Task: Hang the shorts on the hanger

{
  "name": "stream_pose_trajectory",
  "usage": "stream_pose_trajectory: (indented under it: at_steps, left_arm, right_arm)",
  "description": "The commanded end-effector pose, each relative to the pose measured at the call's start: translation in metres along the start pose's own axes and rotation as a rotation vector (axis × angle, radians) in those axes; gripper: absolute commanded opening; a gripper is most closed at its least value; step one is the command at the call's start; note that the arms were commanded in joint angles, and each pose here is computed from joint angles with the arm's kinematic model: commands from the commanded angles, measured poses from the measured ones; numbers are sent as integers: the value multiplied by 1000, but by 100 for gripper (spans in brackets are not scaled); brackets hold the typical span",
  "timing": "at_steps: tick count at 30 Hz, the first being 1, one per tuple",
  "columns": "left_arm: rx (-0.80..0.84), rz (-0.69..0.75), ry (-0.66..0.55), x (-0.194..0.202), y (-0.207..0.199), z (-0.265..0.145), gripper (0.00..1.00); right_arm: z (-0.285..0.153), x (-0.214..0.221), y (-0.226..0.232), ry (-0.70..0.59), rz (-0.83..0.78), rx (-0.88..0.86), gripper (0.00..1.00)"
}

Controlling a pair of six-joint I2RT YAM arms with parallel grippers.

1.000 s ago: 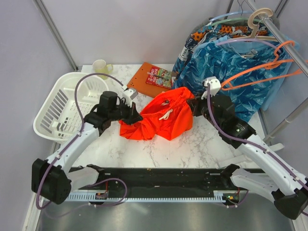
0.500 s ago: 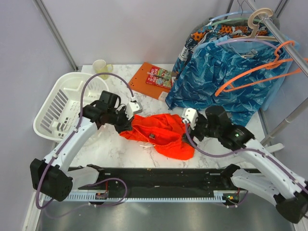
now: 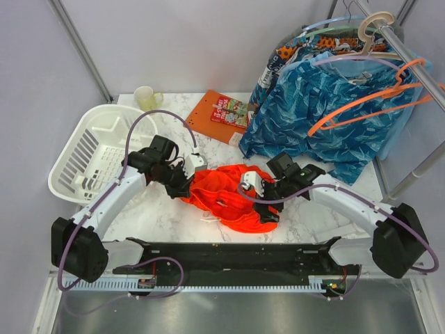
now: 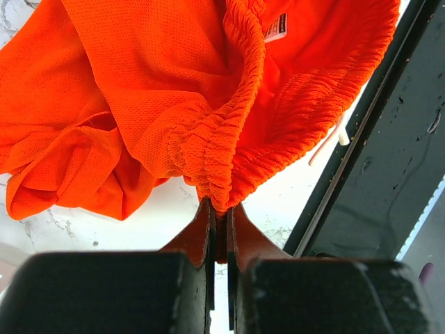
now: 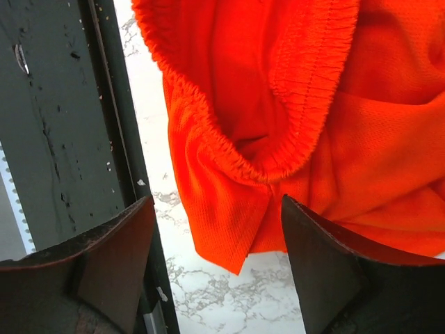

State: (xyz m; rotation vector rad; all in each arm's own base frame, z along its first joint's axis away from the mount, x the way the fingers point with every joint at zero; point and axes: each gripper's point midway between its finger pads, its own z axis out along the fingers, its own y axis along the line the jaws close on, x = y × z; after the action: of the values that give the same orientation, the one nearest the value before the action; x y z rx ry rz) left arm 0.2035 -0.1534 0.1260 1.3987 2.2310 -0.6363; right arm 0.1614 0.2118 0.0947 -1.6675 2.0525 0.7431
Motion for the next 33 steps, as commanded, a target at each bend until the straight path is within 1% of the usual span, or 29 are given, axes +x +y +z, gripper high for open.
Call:
stream_pose_trajectory:
  at_steps: [1,3,6,8,9,12,15,18,20,22,23,24,26,27,29,30,31,32,33]
  left_arm:
    - [-5,18,-23,-5,2,-1,2]
    - [-8,16,-25,-6,3,0,2]
    - [-10,7,-24,-5,3,1,2]
    - [-15,7,-28,-5,4,0,2]
    - [-17,1,-28,-5,4,0,2]
    - [-17,-16,-38,-6,2,0,2]
    - [-4,-35,-44,-6,-1,0,2]
    - [-13,-26,-49,-7,-1,-2,2]
    - [-14,-22,-53,-8,-1,-3,2]
    - [-17,-22,-56,-10,0,-4,2]
    - [-17,-21,-57,-11,1,-4,2]
    - [-18,-27,-60,-12,1,-4,2]
    - [-21,-33,-70,-17,2,-6,2]
    - [-22,-45,-79,-19,2,-8,2]
    - [-42,-49,-110,-30,6,-17,2]
    - [-66,-44,-143,-43,9,-27,2]
    - [-86,-37,-171,-52,11,-35,2]
    - [-104,-44,-197,-61,14,-44,2]
    - [-127,-33,-226,-72,16,-54,2]
  right_arm:
    - [15,-24,-9,-49,-5,-29,77]
    - [22,-27,-8,-46,7,-55,72]
    - [30,-29,-10,-45,6,-49,68]
    - [35,-26,-17,-24,14,-17,68]
    - [37,-27,-19,-22,16,-6,64]
    - [42,-22,-35,13,70,71,58]
    - [43,-12,-48,55,130,149,60]
    - [42,-8,-52,54,149,187,61]
    - [43,-10,-52,47,151,184,58]
    - [42,-18,-48,20,145,158,51]
    - [41,-22,-46,6,143,146,44]
    - [37,-32,-40,-30,128,119,26]
    - [29,-41,-35,-56,116,105,0]
    - [18,-52,-34,-93,97,117,0]
    - [5,-59,-31,-105,78,135,0]
    - [-14,-75,-32,-153,48,176,0]
    - [-27,-78,-37,-151,44,228,0]
    - [-45,-88,-37,-186,21,276,0]
    - [-66,-105,-42,-229,3,336,0]
